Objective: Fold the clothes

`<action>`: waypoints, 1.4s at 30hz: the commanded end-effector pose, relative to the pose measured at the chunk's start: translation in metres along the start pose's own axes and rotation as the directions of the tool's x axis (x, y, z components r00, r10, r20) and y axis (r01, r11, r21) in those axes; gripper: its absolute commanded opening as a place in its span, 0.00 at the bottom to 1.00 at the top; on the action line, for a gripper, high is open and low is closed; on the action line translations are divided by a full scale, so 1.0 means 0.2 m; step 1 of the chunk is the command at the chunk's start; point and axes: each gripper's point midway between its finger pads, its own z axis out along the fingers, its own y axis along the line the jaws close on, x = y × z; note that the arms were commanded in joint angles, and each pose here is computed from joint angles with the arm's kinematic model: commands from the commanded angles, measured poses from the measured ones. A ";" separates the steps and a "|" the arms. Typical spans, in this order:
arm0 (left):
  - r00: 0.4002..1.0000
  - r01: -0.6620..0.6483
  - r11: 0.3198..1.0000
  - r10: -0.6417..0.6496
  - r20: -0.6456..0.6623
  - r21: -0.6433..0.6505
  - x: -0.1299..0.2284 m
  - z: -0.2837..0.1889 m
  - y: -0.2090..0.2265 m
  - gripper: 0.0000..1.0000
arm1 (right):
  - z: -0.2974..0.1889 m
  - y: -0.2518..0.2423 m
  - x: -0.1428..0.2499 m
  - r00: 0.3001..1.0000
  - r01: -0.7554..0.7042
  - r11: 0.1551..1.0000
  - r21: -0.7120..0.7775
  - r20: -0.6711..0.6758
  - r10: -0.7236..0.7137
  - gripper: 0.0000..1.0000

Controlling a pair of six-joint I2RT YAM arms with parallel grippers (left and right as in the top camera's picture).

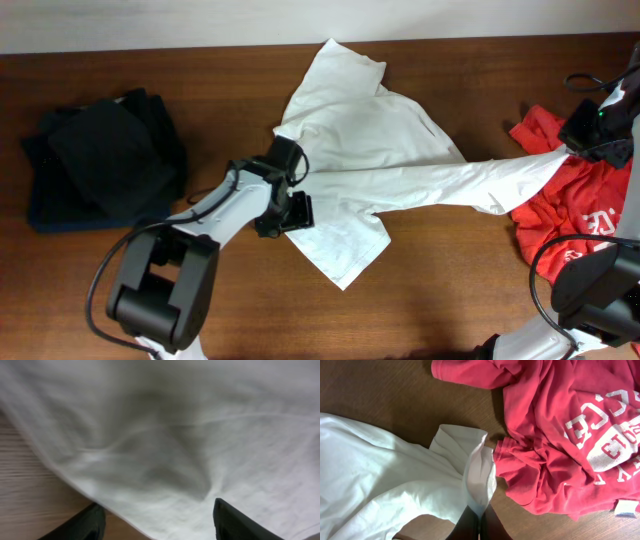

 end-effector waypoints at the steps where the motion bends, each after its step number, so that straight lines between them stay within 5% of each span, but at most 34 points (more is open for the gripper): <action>1: 0.999 0.012 1.000 -0.012 -0.047 -0.019 0.05 0.10 -0.01 0.62 | 0.01 -0.01 0.00 1.000 0.008 1.000 0.021 -0.004 -0.008 0.04; 7: 1.000 0.010 0.997 -0.010 0.000 -0.076 0.01 0.09 0.04 0.16 | 0.01 -0.01 0.00 1.000 0.008 1.000 0.021 -0.004 -0.008 0.04; 11: 0.998 0.032 0.994 -0.026 0.052 -0.106 -0.08 0.06 0.08 0.00 | 0.01 -0.01 0.00 1.000 0.008 1.000 0.021 -0.004 -0.008 0.04; 20: 0.991 -0.041 0.996 0.049 0.121 -0.074 -0.29 -0.14 0.08 0.00 | 0.01 -0.01 0.01 1.000 0.008 1.000 0.022 -0.011 -0.008 0.04; 27: 0.941 -0.085 0.996 0.088 0.326 -0.022 -0.44 -0.70 0.05 0.00 | 0.00 0.06 0.09 0.995 0.048 0.996 -0.071 -0.079 -0.053 0.04; 34: 0.769 -0.087 0.989 -0.006 0.640 0.115 -0.42 -1.53 0.18 0.00 | -0.25 0.16 0.15 0.993 0.116 0.972 -0.204 -0.006 -0.120 0.04; 42: 0.417 -0.115 0.989 -0.036 0.908 0.092 -0.15 -2.35 0.32 0.00 | -0.94 0.21 0.18 0.929 0.249 0.929 -0.275 0.338 -0.149 0.04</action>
